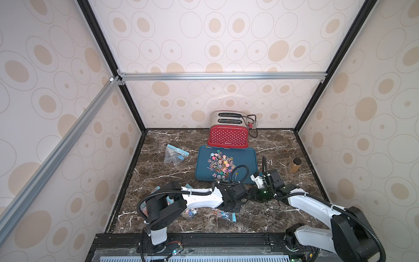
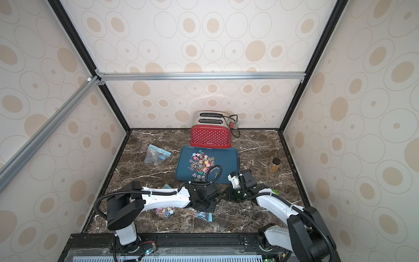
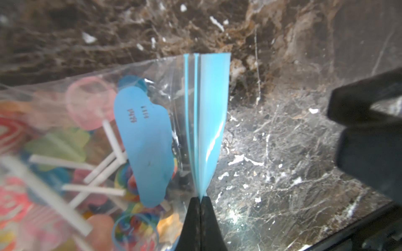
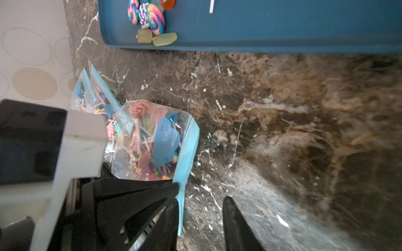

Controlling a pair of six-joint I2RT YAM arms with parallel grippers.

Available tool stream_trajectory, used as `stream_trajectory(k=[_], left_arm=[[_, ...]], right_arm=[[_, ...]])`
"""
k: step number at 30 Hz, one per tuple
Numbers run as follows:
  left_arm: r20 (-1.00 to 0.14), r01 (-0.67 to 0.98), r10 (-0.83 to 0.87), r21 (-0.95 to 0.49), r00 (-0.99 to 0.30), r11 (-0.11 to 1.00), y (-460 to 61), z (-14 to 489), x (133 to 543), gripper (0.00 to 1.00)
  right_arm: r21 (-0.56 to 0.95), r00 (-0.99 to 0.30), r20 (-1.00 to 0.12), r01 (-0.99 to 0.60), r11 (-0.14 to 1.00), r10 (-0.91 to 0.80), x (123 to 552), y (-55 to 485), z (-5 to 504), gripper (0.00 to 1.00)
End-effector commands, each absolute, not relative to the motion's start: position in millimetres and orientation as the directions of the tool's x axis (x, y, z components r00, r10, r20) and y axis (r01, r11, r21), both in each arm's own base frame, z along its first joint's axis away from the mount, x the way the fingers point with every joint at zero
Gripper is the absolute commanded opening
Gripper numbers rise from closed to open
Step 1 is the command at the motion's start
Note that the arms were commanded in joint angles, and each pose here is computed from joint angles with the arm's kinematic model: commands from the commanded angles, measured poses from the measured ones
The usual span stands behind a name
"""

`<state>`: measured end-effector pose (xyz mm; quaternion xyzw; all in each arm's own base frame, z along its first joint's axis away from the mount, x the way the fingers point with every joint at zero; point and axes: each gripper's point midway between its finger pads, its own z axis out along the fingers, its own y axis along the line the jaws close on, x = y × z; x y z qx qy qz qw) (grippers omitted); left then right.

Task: Pour candies out of the ziploc bag
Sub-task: Open the ziploc bag at the center of the board.

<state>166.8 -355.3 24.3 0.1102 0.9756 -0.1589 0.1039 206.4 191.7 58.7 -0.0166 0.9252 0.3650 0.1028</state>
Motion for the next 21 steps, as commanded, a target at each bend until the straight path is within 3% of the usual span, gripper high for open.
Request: stream_trajectory(k=[1, 21], left_arm=[[-0.282, 0.268, 0.156, -0.420, -0.947, 0.867, -375.6, 38.2, 177.0, 0.00], [-0.302, 0.253, 0.109, -0.493, -0.947, 0.832, -367.9, 42.3, 180.8, 0.00]], right_arm=[[0.708, -0.979, -0.204, -0.136, 0.693, 0.016, 202.1, 200.2, 60.1, 0.36], [0.666, -0.988, -0.155, -0.107, 0.738, -0.004, 202.3, 200.8, 29.7, 0.32]])
